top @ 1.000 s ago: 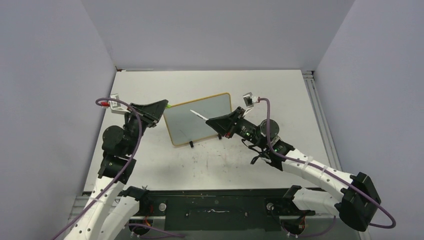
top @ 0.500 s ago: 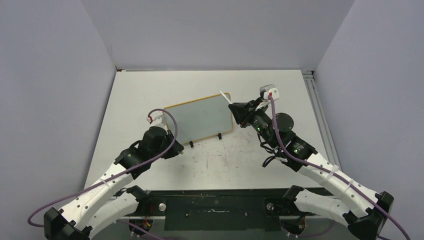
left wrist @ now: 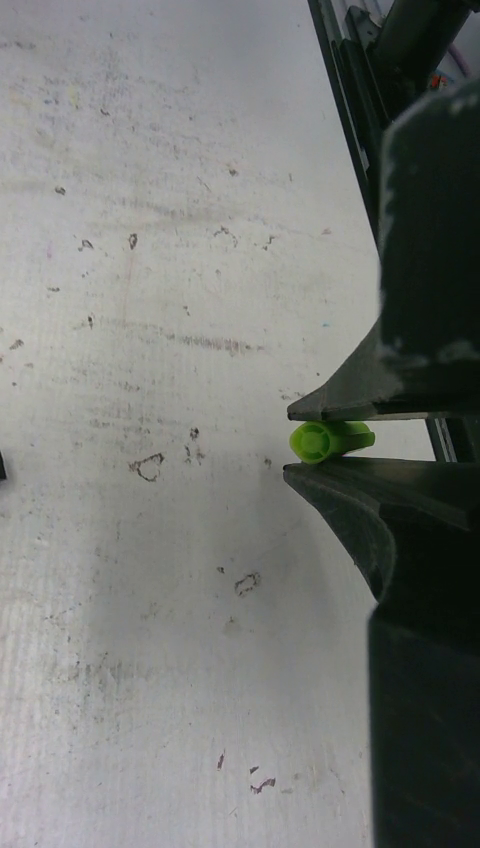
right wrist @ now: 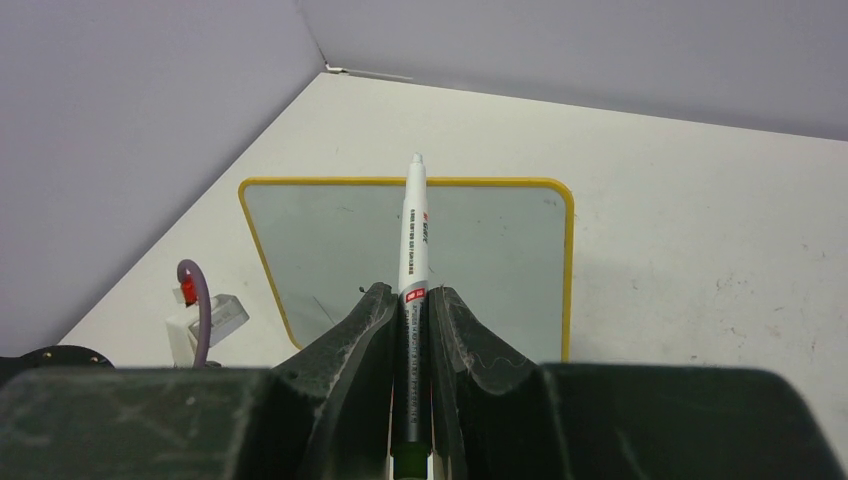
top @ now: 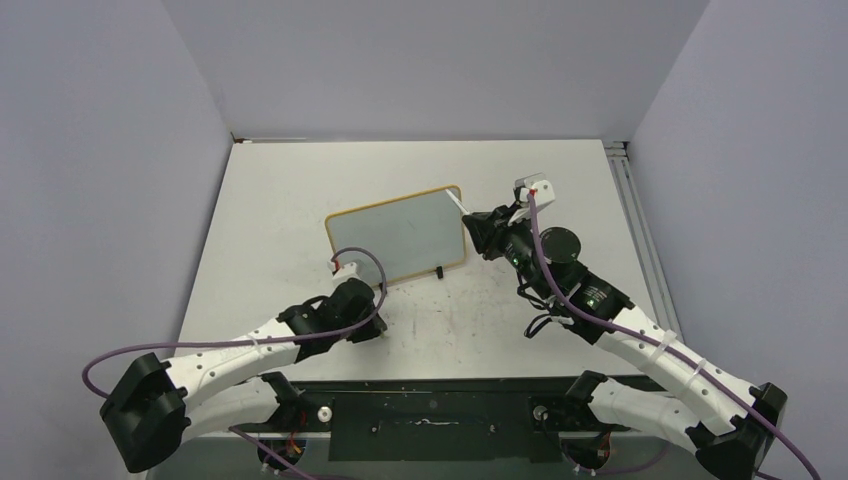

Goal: Write a sentence on the whiteboard
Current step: Place the pen cap at the center of the board.

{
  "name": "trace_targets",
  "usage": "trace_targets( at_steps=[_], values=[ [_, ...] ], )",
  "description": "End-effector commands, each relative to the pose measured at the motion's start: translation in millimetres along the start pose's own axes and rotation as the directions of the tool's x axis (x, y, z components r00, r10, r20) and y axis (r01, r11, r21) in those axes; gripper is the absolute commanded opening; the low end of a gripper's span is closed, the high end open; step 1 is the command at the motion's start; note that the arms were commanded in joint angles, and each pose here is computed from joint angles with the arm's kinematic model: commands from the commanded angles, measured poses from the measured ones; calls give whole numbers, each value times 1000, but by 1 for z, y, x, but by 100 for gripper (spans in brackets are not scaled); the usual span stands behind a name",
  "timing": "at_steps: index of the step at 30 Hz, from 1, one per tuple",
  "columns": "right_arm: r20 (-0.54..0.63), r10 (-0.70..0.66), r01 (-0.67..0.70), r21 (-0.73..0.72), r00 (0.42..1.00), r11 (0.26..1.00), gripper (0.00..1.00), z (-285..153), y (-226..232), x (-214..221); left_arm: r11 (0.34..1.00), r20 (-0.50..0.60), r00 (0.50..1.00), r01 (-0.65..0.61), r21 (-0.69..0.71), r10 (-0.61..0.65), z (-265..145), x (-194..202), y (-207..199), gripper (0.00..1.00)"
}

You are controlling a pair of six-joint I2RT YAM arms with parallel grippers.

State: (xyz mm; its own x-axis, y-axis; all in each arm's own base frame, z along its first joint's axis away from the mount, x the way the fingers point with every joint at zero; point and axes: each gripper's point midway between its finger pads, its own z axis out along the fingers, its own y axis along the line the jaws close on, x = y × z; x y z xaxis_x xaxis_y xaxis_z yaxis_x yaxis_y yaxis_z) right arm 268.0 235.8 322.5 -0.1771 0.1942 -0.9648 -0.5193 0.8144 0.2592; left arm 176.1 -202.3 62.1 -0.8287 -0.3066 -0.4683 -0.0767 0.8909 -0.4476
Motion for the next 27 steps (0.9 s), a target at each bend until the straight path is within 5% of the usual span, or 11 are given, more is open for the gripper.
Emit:
trace_targets(
  at_steps=[1, 19, 27],
  values=[
    [34, 2, -3, 10, 999, 1000, 5, -2, -3, -8, 997, 16, 999, 34, 63, -36, 7, 0, -11, 3],
    [21, 29, -29, 1, 999, 1000, 5, 3, 1, -5, 995, 1, 998, 66, 76, -66, 11, 0, 19, 45],
    [48, 49, -49, -9, 998, 999, 5, 2, 4, -12, 995, 107, 994, -15, 100, 5, -41, -70, 11, 85]
  ],
)
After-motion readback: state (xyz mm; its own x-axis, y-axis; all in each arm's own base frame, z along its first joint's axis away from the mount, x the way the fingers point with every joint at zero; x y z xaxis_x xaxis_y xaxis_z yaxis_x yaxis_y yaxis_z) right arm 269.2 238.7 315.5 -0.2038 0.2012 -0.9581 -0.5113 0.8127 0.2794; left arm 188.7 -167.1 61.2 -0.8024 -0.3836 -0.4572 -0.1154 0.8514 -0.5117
